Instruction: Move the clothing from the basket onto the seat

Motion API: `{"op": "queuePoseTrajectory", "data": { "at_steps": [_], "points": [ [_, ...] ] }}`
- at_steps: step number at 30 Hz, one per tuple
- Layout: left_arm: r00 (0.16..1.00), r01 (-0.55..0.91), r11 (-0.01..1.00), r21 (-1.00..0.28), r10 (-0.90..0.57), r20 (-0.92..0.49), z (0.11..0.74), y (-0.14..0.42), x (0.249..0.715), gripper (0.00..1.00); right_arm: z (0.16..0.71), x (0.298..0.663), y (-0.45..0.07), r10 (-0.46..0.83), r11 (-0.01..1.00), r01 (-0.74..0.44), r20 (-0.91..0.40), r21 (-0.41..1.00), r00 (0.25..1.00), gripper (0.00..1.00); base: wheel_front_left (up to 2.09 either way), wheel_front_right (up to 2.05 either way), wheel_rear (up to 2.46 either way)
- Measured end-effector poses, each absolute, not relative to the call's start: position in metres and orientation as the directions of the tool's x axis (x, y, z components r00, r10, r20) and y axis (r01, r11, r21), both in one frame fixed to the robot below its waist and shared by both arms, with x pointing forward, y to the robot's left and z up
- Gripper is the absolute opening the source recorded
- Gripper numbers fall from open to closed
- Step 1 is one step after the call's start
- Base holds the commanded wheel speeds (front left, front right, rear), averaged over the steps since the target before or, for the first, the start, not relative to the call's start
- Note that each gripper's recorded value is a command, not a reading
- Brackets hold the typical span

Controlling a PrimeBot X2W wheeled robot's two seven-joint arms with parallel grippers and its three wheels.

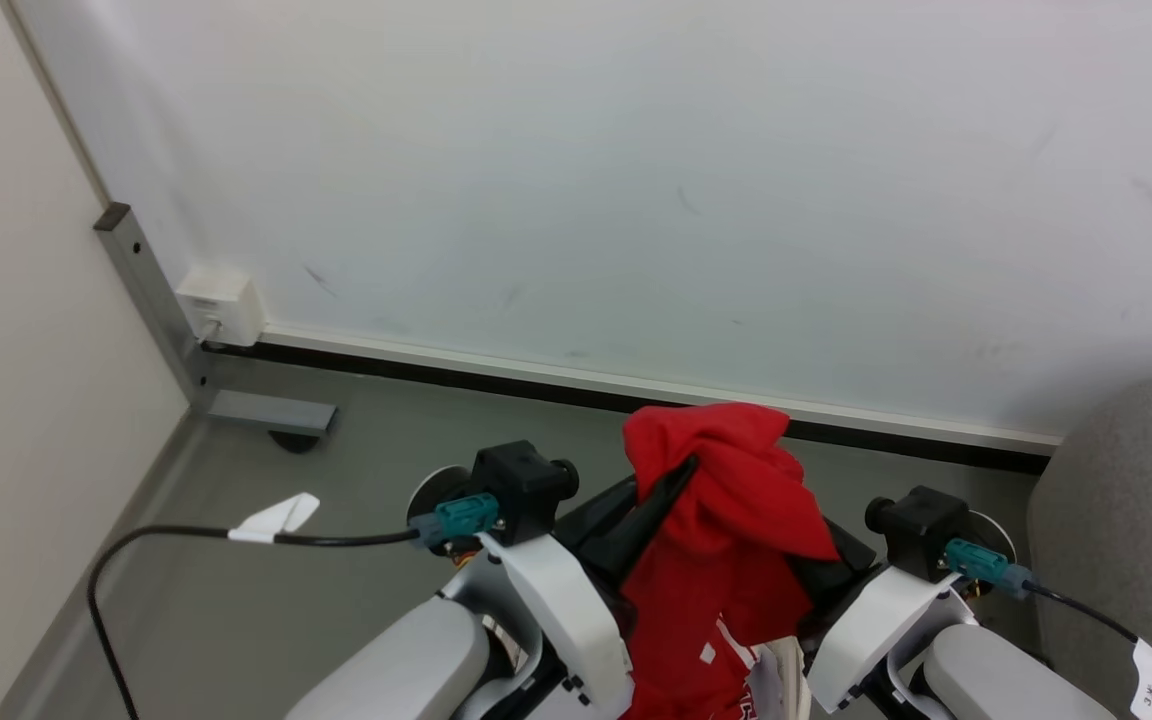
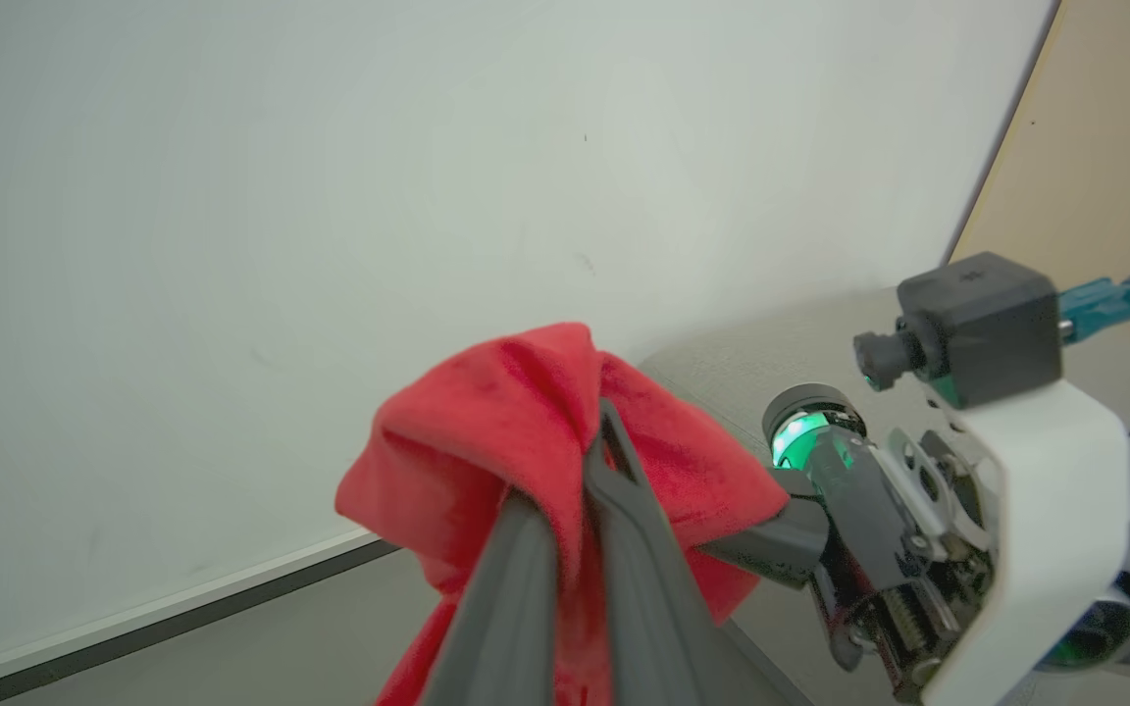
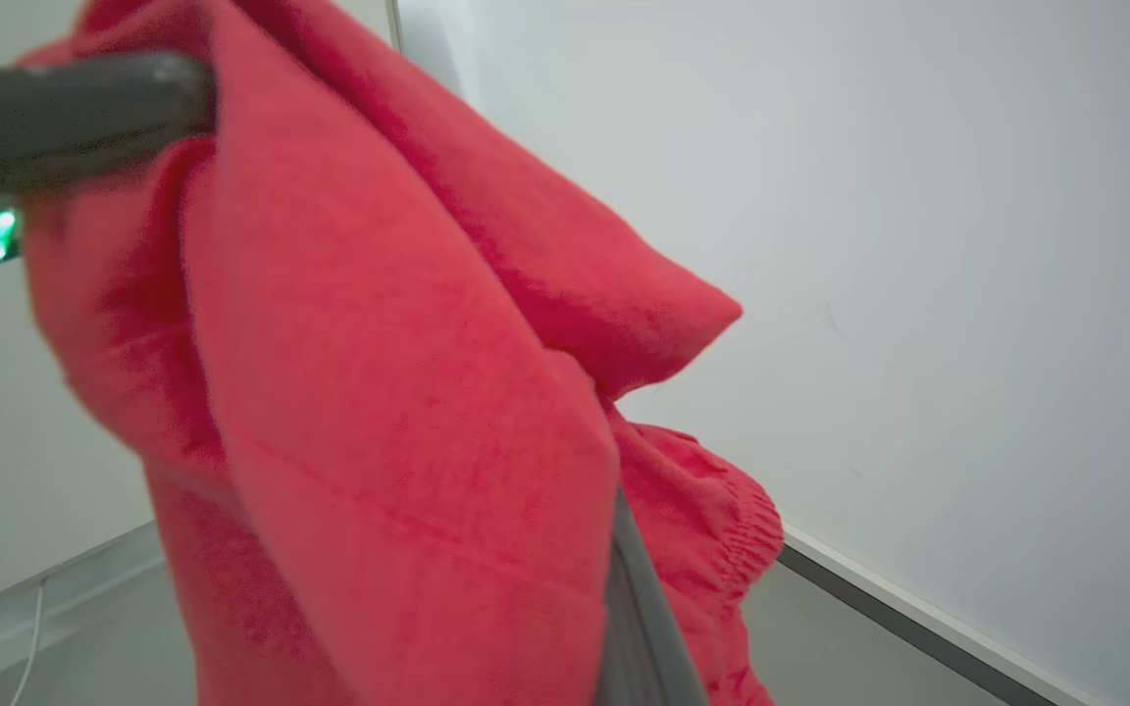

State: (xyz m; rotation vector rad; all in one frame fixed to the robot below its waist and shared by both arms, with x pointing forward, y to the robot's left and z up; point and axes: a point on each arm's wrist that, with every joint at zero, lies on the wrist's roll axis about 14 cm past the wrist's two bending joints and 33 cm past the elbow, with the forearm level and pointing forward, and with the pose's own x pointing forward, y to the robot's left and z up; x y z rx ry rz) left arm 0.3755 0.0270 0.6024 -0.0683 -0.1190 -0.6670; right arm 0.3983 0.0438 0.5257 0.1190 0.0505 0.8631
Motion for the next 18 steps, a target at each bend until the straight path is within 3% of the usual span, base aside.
{"op": "queuePoseTrajectory", "data": {
  "at_steps": [5,6,7,8,18],
  "points": [
    [0.766,0.641,0.766,-0.055,-0.632,0.119,0.595,0.018,0.375,0.0,0.529,0.401,0.026,0.716,0.685,-0.71,0.031,0.166,0.698,0.0,0.0,0.0,0.0],
    [0.762,0.646,0.76,-0.066,-0.637,0.121,0.594,0.016,0.375,0.16,0.531,0.401,0.023,0.707,0.691,-0.701,0.039,0.176,0.706,0.0,0.0,0.0,0.0],
    [0.756,0.653,0.754,-0.073,-0.643,0.119,0.593,0.012,0.375,0.46,0.532,0.402,0.02,0.698,0.698,-0.693,0.046,0.183,0.715,0.0,0.0,0.0,0.0],
    [0.75,0.66,0.747,-0.076,-0.651,0.117,0.592,0.009,0.374,1.0,0.535,0.403,0.017,0.688,0.705,-0.684,0.055,0.189,0.724,0.0,0.0,0.0,0.0],
    [0.676,0.737,0.671,-0.082,-0.73,0.096,0.583,-0.025,0.371,1.0,0.558,0.42,-0.045,0.538,0.806,-0.555,0.134,0.205,0.832,0.0,0.0,0.0,0.0]
  ]
}}
